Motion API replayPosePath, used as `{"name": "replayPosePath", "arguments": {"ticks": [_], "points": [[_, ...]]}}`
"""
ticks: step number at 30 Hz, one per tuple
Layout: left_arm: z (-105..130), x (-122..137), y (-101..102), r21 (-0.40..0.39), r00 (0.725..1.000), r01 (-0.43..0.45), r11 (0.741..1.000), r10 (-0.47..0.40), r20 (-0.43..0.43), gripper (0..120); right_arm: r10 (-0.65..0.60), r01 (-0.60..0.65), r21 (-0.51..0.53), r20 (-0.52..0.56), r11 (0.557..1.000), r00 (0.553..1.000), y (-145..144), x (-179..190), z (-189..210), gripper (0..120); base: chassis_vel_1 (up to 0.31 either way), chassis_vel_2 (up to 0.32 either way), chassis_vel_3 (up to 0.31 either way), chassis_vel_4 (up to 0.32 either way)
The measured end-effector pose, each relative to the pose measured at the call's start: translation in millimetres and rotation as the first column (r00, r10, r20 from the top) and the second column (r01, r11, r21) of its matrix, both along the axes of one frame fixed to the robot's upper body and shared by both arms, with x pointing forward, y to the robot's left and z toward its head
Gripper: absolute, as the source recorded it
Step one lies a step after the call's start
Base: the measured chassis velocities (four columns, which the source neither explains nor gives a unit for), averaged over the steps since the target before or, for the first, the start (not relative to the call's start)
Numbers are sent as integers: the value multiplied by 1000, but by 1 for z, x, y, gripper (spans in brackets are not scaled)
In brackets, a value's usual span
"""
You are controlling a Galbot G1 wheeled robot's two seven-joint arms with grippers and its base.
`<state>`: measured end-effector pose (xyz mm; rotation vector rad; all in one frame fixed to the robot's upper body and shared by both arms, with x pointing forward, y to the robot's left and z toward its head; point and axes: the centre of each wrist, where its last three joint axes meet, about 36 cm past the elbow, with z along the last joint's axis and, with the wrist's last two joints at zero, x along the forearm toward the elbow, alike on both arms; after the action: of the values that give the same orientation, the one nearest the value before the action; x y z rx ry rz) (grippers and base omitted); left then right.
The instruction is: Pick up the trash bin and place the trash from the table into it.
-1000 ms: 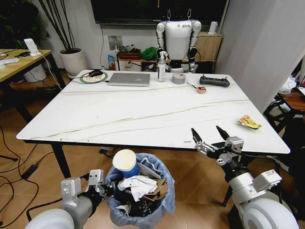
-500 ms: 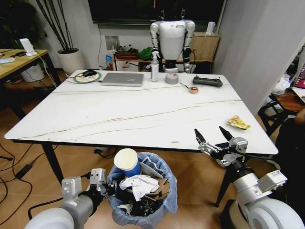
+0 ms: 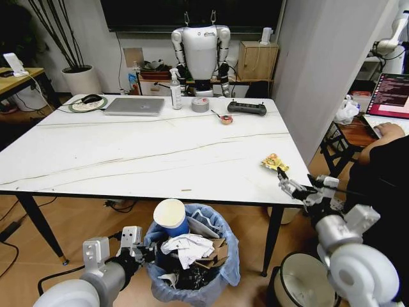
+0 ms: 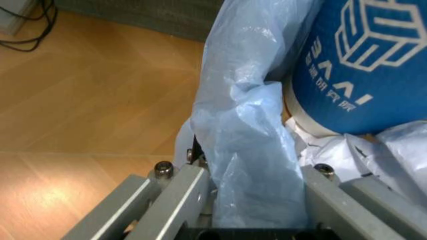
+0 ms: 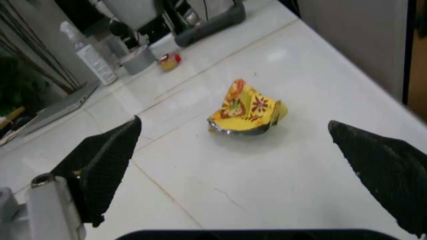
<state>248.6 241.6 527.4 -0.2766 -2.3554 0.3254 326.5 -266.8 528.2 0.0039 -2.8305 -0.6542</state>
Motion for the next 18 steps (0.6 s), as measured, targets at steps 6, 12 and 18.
{"name": "replayPosePath", "arguments": {"ticks": [6, 12, 18], "points": [[0, 0, -2, -5, 1000, -2, 1000, 2, 4, 2, -44, 45, 1, -56, 999, 997, -14, 41, 6, 100, 61, 44, -42, -33], [0, 2, -1, -5, 1000, -5, 1000, 5, 11, 2, -58, 55, -53, -59, 997, 997, -25, 65, 7, 100, 10, 4, -5, -4], [-3, 4, -1, -6, 1000, -12, 1000, 12, 8, 2, -67, 59, -84, -102, 995, 992, -29, 73, 2, 100, 0, 0, 0, 0]]}}
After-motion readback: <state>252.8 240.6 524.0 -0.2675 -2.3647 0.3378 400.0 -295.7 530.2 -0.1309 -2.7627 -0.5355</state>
